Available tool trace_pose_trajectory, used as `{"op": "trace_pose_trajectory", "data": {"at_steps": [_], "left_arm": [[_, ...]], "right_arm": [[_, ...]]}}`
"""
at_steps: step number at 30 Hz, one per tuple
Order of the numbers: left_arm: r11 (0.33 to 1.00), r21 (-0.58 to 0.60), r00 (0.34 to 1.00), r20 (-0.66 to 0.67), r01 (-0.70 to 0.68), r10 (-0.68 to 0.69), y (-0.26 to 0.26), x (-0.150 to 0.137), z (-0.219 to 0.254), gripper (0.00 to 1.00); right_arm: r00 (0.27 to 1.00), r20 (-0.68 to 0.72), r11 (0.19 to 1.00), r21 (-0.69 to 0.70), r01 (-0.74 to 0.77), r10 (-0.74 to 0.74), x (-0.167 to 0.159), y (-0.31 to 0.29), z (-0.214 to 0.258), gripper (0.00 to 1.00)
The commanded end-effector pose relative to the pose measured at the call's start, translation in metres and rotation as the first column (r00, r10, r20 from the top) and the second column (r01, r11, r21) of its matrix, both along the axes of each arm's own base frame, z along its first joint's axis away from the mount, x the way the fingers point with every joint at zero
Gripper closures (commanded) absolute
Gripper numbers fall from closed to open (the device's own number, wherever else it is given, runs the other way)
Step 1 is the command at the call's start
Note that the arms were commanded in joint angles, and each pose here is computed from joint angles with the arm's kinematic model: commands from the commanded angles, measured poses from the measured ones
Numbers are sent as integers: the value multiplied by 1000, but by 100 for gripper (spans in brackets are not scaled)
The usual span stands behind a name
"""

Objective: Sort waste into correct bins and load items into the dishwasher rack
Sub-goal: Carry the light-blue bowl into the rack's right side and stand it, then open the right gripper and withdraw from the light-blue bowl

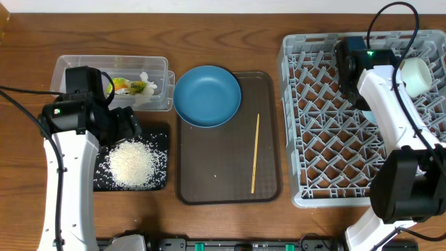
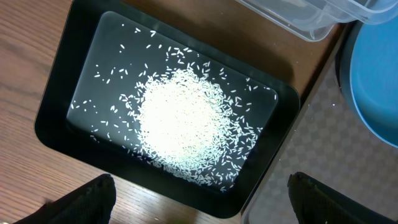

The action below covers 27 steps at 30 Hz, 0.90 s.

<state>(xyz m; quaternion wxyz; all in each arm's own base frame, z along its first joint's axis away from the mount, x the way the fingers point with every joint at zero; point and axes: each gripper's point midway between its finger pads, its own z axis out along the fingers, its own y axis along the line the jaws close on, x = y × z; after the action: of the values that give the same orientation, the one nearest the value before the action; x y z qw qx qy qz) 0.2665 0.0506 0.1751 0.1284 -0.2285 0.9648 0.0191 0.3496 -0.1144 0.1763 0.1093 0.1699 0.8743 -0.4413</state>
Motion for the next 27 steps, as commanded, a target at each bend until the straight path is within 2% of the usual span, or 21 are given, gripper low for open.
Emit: {"op": "trace_pose_trajectory", "data": {"at_steps": [1,8,12,18,27], "left_arm": [[1000,7,1000,10,-16,16,3,-2,3,9],[1000,7,1000,10,-16,16,3,-2,3,9],[1000,7,1000,10,-16,16,3,-2,3,9],[1000,7,1000,10,-16,16,3,-2,3,9],[1000,7,1000,10,-16,16,3,-2,3,9]], "right_arm": [[999,39,993,-114,-16,20,2,1,19,99],[994,103,952,-306,13,19,4,-13,51,99],[995,96,954,-301,12,18,3,-13,49,99],[986,168,955,-290,60,-11,5,-17,47,99],[986,165,964,-260,63,-20,4,-15,28,99]]}}
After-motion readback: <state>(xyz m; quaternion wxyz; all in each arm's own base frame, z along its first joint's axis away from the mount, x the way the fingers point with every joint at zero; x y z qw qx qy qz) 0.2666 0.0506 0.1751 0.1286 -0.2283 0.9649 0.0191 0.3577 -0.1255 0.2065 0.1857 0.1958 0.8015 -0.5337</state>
